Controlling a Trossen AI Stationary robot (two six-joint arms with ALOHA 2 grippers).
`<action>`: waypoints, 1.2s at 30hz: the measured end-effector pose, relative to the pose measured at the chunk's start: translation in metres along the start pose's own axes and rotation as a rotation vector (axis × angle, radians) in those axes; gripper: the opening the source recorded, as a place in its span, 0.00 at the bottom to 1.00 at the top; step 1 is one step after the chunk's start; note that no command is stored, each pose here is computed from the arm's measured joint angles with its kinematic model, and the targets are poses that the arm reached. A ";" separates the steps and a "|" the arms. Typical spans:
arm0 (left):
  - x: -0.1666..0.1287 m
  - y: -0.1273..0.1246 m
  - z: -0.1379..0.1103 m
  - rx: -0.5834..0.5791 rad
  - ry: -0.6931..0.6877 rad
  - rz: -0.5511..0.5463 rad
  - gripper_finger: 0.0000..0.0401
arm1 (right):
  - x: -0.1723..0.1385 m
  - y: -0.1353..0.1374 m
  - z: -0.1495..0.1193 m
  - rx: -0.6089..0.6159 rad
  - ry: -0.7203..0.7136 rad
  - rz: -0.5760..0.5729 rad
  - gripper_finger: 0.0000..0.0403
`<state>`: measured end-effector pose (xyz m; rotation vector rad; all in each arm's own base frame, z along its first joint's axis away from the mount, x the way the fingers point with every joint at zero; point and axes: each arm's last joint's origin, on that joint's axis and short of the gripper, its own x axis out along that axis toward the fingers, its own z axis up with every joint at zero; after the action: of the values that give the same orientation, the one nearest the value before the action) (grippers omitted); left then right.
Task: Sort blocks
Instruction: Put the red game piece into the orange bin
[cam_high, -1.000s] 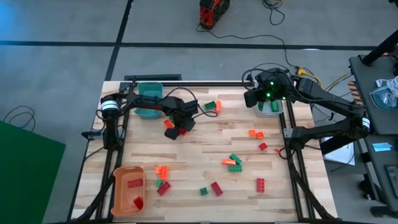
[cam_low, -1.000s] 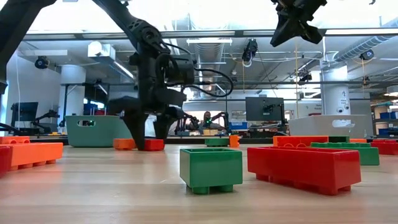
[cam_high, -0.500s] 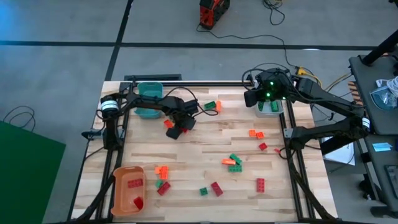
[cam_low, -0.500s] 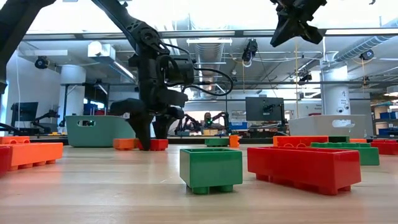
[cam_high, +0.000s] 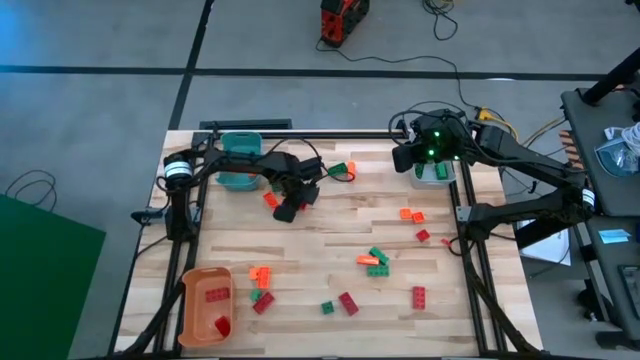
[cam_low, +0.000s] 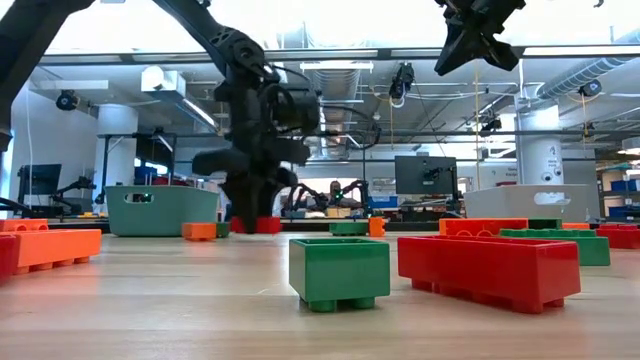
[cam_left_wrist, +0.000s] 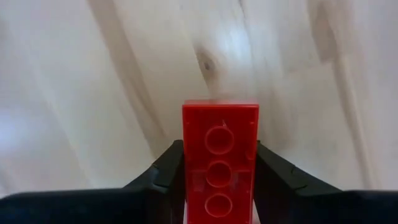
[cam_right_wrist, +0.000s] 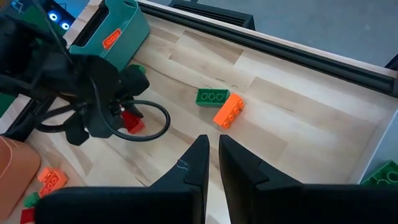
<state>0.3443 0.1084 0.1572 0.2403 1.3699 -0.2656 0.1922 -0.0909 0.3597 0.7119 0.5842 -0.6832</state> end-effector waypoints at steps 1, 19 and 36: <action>-0.004 0.001 0.002 -0.006 -0.006 0.004 0.28 | 0.000 0.000 0.000 -0.003 0.000 0.000 0.07; -0.132 -0.014 0.041 -0.152 -0.132 -0.021 0.28 | 0.000 0.000 0.000 -0.084 0.000 0.001 0.07; -0.227 -0.124 0.025 -0.157 -0.175 -0.033 0.28 | 0.000 0.000 0.001 -0.146 -0.016 -0.019 0.07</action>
<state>0.2868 -0.0062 0.3831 0.0622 1.2153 -0.2001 0.1921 -0.0917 0.3601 0.5648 0.6199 -0.6562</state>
